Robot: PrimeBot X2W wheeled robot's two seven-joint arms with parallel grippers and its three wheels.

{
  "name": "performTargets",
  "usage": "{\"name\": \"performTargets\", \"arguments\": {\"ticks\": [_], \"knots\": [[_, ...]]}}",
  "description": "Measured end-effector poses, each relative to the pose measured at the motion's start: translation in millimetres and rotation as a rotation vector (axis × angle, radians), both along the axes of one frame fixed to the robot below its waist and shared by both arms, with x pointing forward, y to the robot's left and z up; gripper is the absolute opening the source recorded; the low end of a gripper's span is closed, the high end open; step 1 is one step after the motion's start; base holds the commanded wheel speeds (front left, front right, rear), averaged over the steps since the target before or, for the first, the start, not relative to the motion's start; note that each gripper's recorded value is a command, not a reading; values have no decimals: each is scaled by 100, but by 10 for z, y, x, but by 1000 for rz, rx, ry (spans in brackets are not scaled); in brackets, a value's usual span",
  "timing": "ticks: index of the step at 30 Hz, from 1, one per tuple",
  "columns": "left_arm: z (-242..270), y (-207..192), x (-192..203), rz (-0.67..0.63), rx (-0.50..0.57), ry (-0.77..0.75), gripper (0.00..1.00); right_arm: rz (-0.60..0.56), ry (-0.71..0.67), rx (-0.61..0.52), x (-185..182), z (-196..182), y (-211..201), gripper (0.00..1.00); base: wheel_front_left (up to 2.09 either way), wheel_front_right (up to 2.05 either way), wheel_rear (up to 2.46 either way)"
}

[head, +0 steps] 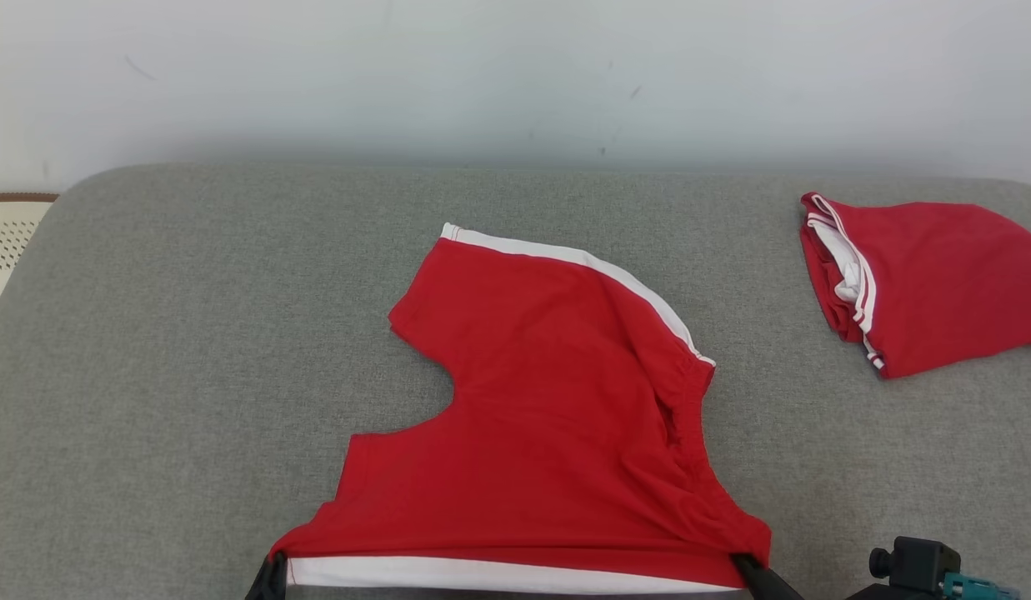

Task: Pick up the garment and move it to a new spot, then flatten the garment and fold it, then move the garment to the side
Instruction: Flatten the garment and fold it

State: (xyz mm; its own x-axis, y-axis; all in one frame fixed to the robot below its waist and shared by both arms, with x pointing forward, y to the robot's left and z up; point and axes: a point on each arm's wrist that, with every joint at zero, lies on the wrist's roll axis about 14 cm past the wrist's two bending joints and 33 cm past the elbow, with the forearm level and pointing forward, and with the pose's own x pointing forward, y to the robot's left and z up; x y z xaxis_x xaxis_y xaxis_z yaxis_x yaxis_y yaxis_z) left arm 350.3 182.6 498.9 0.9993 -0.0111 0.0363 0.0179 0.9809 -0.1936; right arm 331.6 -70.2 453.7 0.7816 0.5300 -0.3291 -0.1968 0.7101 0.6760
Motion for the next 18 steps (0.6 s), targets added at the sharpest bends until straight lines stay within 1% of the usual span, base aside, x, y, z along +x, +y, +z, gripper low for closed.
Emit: {"name": "performTargets", "arguments": {"ticks": [5, 9, 13, 16, 18], "knots": [[-27, 29, 9, 6, 5, 4, 0, -3, 7, 1, -22, 26, 8, 0, 0, 0, 0], [125, 12, 142, -20, 29, -49, 0, -21, 8, 29, 5, 76, -13, 0, 0, 0, 0], [402, -20, 440, -86, 99, -134, 0, -30, -10, 97, 143, 208, 2, 0, 0, 0, 0], [583, -73, 691, -149, 150, -167, 0, -49, -17, 184, 277, 300, 9, 0, 0, 0, 0], [703, -115, 873, -184, 178, -186, 0, -51, -18, 214, 376, 325, 24, 0, 0, 0, 0]]}}
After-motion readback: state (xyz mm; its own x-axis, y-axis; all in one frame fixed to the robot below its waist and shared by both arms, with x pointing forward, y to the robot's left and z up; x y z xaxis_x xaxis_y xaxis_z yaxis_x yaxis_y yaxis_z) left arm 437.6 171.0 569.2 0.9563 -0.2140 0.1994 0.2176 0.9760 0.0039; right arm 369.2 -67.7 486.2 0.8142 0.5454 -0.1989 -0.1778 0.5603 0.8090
